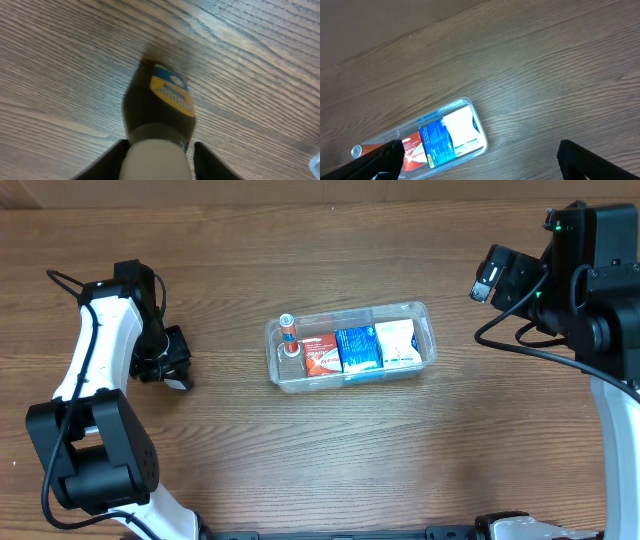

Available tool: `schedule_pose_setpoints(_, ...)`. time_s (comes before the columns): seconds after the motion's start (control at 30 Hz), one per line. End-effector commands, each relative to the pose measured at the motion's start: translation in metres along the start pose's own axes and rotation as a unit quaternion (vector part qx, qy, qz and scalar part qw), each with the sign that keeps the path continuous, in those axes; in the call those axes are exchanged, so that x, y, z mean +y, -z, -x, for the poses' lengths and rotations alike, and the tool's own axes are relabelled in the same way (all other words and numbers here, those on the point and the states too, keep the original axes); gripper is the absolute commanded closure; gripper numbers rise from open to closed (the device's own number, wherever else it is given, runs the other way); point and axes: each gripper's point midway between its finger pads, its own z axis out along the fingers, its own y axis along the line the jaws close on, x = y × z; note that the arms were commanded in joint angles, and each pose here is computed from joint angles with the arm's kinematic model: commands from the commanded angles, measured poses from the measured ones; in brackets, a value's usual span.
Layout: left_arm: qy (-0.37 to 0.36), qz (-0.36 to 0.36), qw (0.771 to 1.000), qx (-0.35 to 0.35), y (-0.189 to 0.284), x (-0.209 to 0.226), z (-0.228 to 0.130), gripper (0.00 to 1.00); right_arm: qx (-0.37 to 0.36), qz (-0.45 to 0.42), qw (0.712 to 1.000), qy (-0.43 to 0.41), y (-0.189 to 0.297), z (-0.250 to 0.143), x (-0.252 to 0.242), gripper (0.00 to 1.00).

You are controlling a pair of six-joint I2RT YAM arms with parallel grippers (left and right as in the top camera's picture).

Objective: Pack container
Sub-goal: 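Release the tube and move left gripper to the brown bottle, then grasp the brown medicine bottle with the left gripper, then lower the brown bottle into the container beside the tube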

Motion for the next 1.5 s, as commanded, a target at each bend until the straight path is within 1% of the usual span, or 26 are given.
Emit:
schedule_pose_setpoints(0.0,-0.001,-0.002,1.0,0.003,0.001,0.003,-0.003,0.77,-0.007,-0.001,1.0,0.0,0.002,0.003,0.0,0.0)
schedule_pose_setpoints(0.03,-0.001,-0.001,1.0,0.006,0.001,0.003,-0.005,0.81,-0.007,-0.001,1.0,0.0,0.002,0.003,0.0,0.0)
schedule_pose_setpoints(0.1,-0.001,-0.001,1.0,0.008,0.006,0.004,-0.008,0.91,-0.007,-0.001,1.0,0.0,0.002,0.003,0.0,0.0)
schedule_pose_setpoints(0.17,-0.003,-0.004,1.0,-0.003,0.022,0.003,-0.01,0.93,-0.007,-0.001,1.0,0.0,0.002,0.003,0.0,0.0)
schedule_pose_setpoints(0.23,-0.013,-0.022,0.999,-0.024,0.053,-0.002,-0.013,0.93,-0.007,-0.001,1.0,0.0,0.002,0.003,0.0,0.0)
schedule_pose_setpoints(0.33,-0.064,-0.082,0.993,-0.054,0.108,-0.029,-0.029,0.93,-0.007,-0.001,1.0,0.0,0.002,0.003,0.0,0.0)
schedule_pose_setpoints(0.37,-0.096,-0.099,0.987,-0.078,0.141,-0.045,-0.043,0.94,-0.007,-0.001,1.0,0.0,0.002,0.003,0.0,0.0)
schedule_pose_setpoints(0.4,-0.123,-0.107,0.982,-0.099,0.16,-0.058,-0.053,0.94,-0.007,-0.001,1.0,0.0,0.002,0.003,0.0,0.0)
schedule_pose_setpoints(0.47,-0.179,-0.125,0.966,-0.139,0.187,-0.085,-0.071,0.95,-0.007,-0.001,1.0,0.0,0.002,0.003,0.0,0.0)
schedule_pose_setpoints(0.57,-0.251,-0.132,0.943,-0.173,0.2,-0.122,-0.095,0.96,-0.007,-0.001,1.0,0.0,0.002,0.003,0.0,0.0)
schedule_pose_setpoints(0.67,-0.282,-0.119,0.935,-0.18,0.19,-0.156,-0.113,0.96,-0.007,-0.001,1.0,0.0,0.002,0.003,0.0,0.0)
schedule_pose_setpoints(0.73,-0.3,-0.121,0.93,-0.174,0.173,-0.18,-0.123,0.96,-0.007,-0.001,1.0,0.0,0.002,0.003,0.0,0.0)
schedule_pose_setpoints(0.83,-0.302,-0.097,0.937,-0.147,0.137,-0.196,-0.129,0.96,-0.007,-0.001,1.0,0.0,0.002,0.003,0.0,0.0)
schedule_pose_setpoints(0.93,-0.294,-0.055,0.948,-0.112,0.096,-0.195,-0.125,0.96,-0.007,-0.001,1.0,0.0,0.002,0.003,0.0,0.0)
schedule_pose_setpoints(1.0,-0.284,-0.03,0.952,-0.107,0.082,-0.193,-0.116,0.96,-0.007,-0.001,1.0,0.0,0.002,0.003,0.0,0.0)
schedule_pose_setpoints(1.07,-0.283,-0.028,0.952,-0.11,0.076,-0.198,-0.111,0.96,-0.007,-0.001,1.0,0.0,0.002,0.003,0.0,0.0)
schedule_pose_setpoints(1.23,-0.271,-0.023,0.954,-0.122,0.071,-0.202,-0.103,0.92,-0.007,-0.001,1.0,0.0,0.002,0.003,0.0,0.0)
schedule_pose_setpoints(1.4,-0.264,-0.013,0.958,-0.107,0.056,-0.205,-0.101,0.92,-0.007,-0.001,1.0,0.0,0.002,0.003,0.0,0.0)
schedule_pose_setpoints(1.47,-0.265,-0.007,0.959,-0.1,0.05,-0.205,-0.102,0.91,-0.007,-0.001,1.0,0.0,0.002,0.003,0.0,0.0)
